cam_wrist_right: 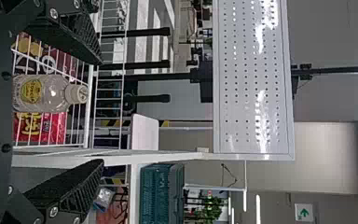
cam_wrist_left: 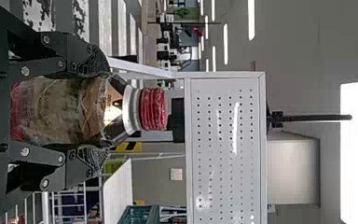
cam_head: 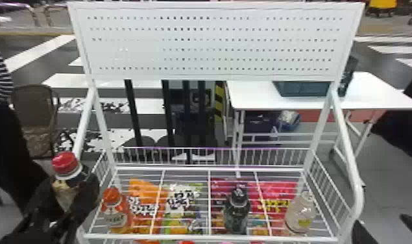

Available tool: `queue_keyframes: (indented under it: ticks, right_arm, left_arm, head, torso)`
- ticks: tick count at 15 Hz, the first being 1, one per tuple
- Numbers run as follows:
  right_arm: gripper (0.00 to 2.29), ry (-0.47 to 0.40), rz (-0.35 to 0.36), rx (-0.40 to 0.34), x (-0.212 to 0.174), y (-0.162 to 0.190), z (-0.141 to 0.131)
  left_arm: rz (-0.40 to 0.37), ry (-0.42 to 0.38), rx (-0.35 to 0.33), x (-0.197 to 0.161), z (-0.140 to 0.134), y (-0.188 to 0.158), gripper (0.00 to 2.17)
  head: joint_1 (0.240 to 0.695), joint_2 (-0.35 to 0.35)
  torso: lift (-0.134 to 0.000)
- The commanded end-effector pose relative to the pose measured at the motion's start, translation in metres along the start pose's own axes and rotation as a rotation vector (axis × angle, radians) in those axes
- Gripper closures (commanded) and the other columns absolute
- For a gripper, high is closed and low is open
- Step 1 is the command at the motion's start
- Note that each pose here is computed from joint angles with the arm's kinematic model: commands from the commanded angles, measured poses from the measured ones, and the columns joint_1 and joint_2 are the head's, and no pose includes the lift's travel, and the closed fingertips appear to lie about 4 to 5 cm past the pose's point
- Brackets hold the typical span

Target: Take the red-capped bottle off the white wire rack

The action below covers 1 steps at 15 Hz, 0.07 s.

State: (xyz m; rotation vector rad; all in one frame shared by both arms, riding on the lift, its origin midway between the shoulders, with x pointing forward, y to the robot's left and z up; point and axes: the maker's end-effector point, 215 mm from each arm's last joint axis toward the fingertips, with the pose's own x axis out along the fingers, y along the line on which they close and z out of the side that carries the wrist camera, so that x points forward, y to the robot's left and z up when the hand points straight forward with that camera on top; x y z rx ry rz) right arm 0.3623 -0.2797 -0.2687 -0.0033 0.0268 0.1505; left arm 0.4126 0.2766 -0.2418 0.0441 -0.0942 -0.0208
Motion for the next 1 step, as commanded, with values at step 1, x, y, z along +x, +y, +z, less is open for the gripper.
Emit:
queue_keyframes:
  ticks: [1]
  right_arm:
    - [0.14, 0.004, 0.001, 0.000, -0.0008, 0.0001, -0.0015]
  left_arm:
    - [0.004, -0.002, -0.002, 0.0000, 0.0011, 0.0006, 1.34]
  head:
    - [0.499, 0.000]
  torso:
    - [0.000]
